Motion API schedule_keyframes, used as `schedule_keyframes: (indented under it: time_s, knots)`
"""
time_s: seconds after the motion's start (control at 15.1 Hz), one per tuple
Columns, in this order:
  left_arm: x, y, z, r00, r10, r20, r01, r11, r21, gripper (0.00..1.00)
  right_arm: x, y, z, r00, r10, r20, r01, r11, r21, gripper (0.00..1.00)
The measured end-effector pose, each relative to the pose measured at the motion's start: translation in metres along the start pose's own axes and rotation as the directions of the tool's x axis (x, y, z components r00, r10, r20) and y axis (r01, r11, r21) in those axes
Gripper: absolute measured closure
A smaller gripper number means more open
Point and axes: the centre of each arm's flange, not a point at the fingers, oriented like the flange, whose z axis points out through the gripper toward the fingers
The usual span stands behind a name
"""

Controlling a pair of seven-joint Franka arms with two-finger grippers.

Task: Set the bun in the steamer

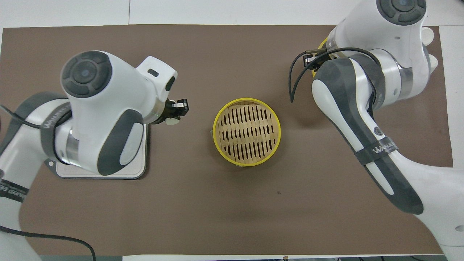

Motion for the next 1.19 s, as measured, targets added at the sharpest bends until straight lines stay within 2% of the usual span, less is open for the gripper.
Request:
schedule_keyframes:
  time_s: [0.4,0.8,0.86,0.93,1.19]
  knots:
    - [-0.031,0.045,0.085,0.999,0.032,-0.002,-0.032,0.999,0.014,0.71,0.000,0.010,0.003,1.000,-0.001,0.008,0.001,1.000,-0.002,0.91]
    - [-0.030,0.047,0.104,1.000,0.010,-0.015,-0.010,1.000,0.011,0.67,-0.002,0.010,0.007,1.000,-0.008,0.018,0.008,1.000,-0.002,0.91]
    - [-0.031,0.047,0.104,1.000,0.002,-0.015,-0.002,1.000,0.011,0.63,-0.002,0.010,0.008,1.000,-0.008,0.020,0.008,1.000,-0.002,0.91]
    - [-0.032,0.048,0.105,1.000,-0.009,-0.015,0.009,1.000,0.011,0.54,-0.002,0.010,0.009,1.000,-0.008,0.021,0.008,1.000,-0.002,0.91]
    - [-0.038,0.053,0.101,0.999,-0.037,-0.007,0.037,0.999,0.015,0.13,-0.003,0.007,0.009,1.000,-0.006,0.022,0.006,1.000,0.013,0.91]
